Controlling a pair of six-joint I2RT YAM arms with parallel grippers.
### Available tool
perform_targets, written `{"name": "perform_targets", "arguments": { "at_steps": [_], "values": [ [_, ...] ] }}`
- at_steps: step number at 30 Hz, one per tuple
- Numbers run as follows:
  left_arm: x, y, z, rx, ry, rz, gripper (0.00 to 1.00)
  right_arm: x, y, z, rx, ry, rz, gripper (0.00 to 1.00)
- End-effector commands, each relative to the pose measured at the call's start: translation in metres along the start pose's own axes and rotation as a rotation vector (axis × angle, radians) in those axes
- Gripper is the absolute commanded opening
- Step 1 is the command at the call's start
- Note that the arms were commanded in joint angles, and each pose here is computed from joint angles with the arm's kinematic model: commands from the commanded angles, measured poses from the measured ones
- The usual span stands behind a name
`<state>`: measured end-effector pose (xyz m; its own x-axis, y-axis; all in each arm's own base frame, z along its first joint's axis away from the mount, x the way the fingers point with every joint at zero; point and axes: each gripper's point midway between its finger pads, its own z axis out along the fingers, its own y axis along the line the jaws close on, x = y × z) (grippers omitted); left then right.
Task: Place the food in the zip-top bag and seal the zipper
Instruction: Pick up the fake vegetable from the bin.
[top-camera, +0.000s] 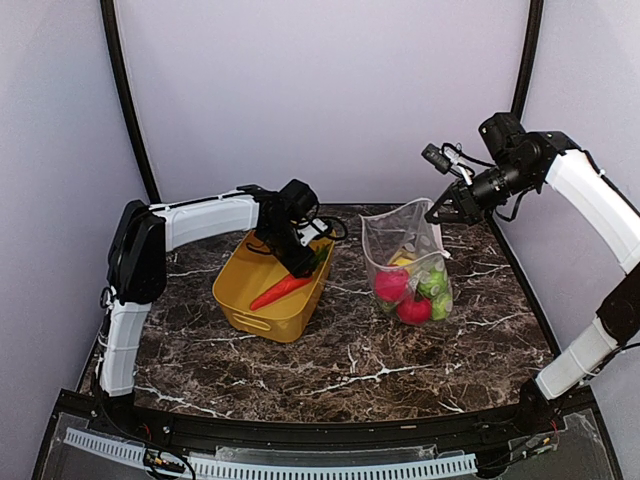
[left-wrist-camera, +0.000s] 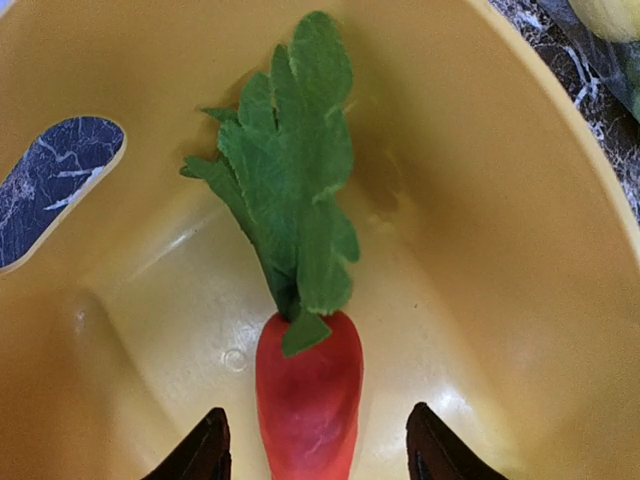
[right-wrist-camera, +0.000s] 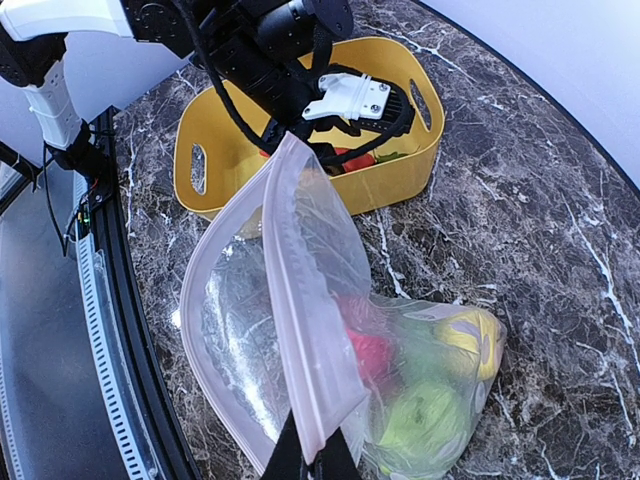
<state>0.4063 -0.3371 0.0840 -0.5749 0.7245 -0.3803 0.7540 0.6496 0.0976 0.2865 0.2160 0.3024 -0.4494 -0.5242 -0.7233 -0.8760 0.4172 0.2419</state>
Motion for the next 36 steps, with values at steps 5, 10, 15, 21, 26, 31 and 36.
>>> {"name": "perform_targets", "arguments": {
  "at_steps": [5,10,15,21,26,31,36],
  "values": [
    [-0.002,0.006,0.008,-0.010,0.024,-0.003,0.56,0.000,0.000,0.002,0.001,-0.007,-0.021,0.00],
    [0.001,0.007,0.018,-0.015,0.047,-0.003,0.52,-0.001,-0.001,0.002,-0.001,-0.006,-0.019,0.00],
    [0.004,0.007,0.024,-0.019,0.061,-0.002,0.48,0.000,-0.001,0.003,-0.002,-0.002,-0.018,0.00],
    [0.004,0.008,0.023,-0.025,0.071,-0.002,0.36,0.002,-0.001,0.003,0.002,0.004,-0.015,0.00],
    [-0.007,0.013,0.000,-0.040,0.034,-0.016,0.29,0.002,-0.002,0.003,0.003,0.005,-0.016,0.00],
    [-0.023,0.020,-0.047,-0.070,-0.042,-0.042,0.28,0.002,-0.002,0.003,0.002,0.005,-0.016,0.00],
    [-0.041,0.016,-0.105,-0.065,-0.171,-0.107,0.27,0.002,-0.002,0.004,-0.001,0.005,-0.016,0.00]
  ]
}}
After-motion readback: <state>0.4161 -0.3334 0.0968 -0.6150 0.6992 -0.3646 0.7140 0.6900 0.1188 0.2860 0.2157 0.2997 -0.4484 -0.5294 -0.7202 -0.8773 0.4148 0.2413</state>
